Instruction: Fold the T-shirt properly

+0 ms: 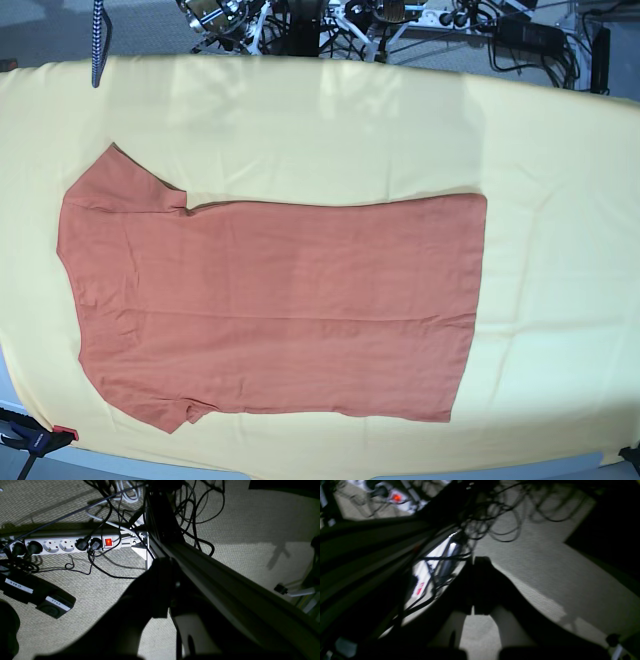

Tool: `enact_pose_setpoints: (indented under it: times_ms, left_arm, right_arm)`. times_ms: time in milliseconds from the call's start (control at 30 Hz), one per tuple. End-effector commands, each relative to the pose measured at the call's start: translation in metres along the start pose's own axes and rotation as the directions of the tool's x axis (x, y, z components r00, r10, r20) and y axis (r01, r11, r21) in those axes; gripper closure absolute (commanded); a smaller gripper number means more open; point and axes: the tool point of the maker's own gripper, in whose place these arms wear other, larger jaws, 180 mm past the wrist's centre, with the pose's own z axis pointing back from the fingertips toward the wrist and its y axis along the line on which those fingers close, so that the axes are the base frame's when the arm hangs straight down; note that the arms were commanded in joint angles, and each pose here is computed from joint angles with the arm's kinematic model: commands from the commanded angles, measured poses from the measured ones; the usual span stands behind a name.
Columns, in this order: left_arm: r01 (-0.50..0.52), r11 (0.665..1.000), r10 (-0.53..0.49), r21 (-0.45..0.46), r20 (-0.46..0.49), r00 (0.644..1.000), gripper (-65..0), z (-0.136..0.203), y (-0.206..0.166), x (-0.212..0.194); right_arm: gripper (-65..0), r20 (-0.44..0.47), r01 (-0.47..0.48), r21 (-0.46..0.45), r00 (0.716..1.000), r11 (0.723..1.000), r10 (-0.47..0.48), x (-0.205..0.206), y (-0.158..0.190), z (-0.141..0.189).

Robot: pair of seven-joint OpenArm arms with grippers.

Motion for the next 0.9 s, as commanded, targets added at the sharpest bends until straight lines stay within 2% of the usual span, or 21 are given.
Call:
enact_pose_setpoints:
  times_ms: [0, 67, 167, 300, 400, 600, 867]
  left_arm:
    - [0.027, 0.999, -0.027, -0.023, 0.001, 1.000, 0.0, -0.001, -0.010, 0.001]
    - [0.084, 0.996, -0.084, -0.026, -0.014, 0.996, 0.0, -0.001, -0.011, 0.000]
    - [0.100, 0.994, -0.101, -0.033, -0.059, 0.993, 0.0, -0.001, -0.013, -0.006]
    - [0.136, 0.989, -0.141, -0.057, -0.083, 0.987, 0.0, 0.007, -0.015, -0.020]
    - [0.170, 0.983, -0.175, -0.064, -0.087, 0.981, 0.0, 0.018, -0.010, -0.037]
    - [0.272, 0.959, -0.278, -0.074, -0.094, 0.956, 0.0, 0.036, 0.008, -0.059]
    - [0.242, 0.968, -0.247, -0.057, -0.087, 0.965, 0.0, 0.037, 0.014, -0.055]
  right_arm:
    - [0.0, 0.010, -0.008, -0.002, 1.000, 1.000, 0.008, 0.003, -0.001, 0.000]
    - [0.0, 0.011, -0.008, -0.003, 1.000, 1.000, 0.008, 0.004, -0.001, 0.000]
    - [0.0, -0.008, -0.009, 0.006, 1.000, 1.000, 0.009, 0.000, 0.000, 0.000]
    - [0.0, -0.082, -0.012, 0.091, 0.996, 0.996, 0.020, -0.029, 0.020, 0.004]
    - [0.0, -0.105, -0.013, 0.127, 0.994, 0.992, 0.026, -0.055, 0.030, 0.011]
    - [0.0, -0.046, -0.034, 0.136, 0.998, 0.990, 0.040, -0.072, 0.034, 0.029]
    - [0.0, -0.010, -0.038, 0.111, 0.999, 0.993, 0.039, -0.061, 0.030, 0.031]
